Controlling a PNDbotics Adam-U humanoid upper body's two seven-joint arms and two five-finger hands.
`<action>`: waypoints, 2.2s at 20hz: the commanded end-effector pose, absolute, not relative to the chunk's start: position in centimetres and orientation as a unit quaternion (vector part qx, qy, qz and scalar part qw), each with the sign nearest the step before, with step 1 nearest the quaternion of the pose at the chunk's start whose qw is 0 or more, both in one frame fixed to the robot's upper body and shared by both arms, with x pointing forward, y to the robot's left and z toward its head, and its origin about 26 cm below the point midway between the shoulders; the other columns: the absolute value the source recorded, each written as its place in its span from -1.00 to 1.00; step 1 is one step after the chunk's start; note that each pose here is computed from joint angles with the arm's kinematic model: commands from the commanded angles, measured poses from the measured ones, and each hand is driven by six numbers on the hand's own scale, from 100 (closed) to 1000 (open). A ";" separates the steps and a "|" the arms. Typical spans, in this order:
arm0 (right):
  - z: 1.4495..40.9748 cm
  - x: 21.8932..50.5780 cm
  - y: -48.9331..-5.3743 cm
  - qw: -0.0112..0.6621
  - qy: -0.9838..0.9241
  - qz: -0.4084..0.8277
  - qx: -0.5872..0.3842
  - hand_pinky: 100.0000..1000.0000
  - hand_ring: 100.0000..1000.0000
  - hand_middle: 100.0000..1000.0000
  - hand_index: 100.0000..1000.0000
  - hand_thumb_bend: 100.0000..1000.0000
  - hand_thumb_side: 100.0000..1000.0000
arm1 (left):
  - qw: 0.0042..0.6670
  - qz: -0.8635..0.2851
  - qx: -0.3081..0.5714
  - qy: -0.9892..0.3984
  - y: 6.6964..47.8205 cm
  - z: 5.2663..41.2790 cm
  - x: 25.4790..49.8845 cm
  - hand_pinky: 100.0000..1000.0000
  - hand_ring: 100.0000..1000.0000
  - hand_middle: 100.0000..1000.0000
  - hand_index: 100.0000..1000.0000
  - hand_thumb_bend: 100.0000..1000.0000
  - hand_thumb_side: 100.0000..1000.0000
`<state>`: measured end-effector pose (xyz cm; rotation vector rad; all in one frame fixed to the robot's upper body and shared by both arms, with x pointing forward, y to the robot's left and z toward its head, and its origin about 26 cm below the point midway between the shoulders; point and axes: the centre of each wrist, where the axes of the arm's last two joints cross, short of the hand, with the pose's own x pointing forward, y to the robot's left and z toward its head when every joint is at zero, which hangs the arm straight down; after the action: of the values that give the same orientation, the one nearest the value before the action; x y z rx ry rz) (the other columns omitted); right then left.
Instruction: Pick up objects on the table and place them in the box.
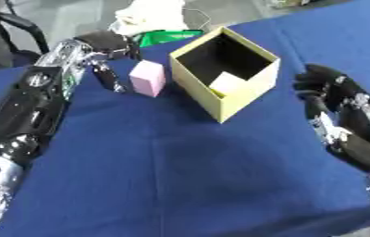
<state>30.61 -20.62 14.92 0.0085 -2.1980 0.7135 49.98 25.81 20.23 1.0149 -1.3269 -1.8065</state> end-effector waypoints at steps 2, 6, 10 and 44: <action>15.7 30.6 -20.4 0.389 -0.876 0.284 0.003 0.53 0.58 0.54 0.82 -1.00 -0.03 | 0.330 -0.675 0.408 -0.519 26.3 21.3 50.1 0.58 0.50 0.36 0.61 -0.08 -0.94; 15.7 30.6 -20.4 0.388 -0.876 0.286 0.003 0.53 0.58 0.54 0.82 -1.00 -0.03 | 0.329 -0.670 0.410 -0.524 26.0 21.2 50.3 0.59 0.51 0.36 0.61 -0.14 -0.96; 15.8 30.6 -20.3 0.387 -0.876 0.288 0.003 0.53 0.58 0.54 0.82 -1.00 -0.02 | 0.328 -0.667 0.409 -0.529 25.9 21.3 50.4 0.59 0.52 0.36 0.61 -0.15 -0.96; 15.7 30.7 -20.4 0.387 -0.876 0.289 0.001 0.53 0.58 0.53 0.82 -1.00 -0.04 | 0.341 -0.681 0.379 -0.526 26.7 24.7 49.9 0.68 0.63 0.53 0.68 0.07 -0.87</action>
<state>30.72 -20.49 15.17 0.0095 -2.2080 0.7272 50.07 25.65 22.13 0.9256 -1.3476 -1.7948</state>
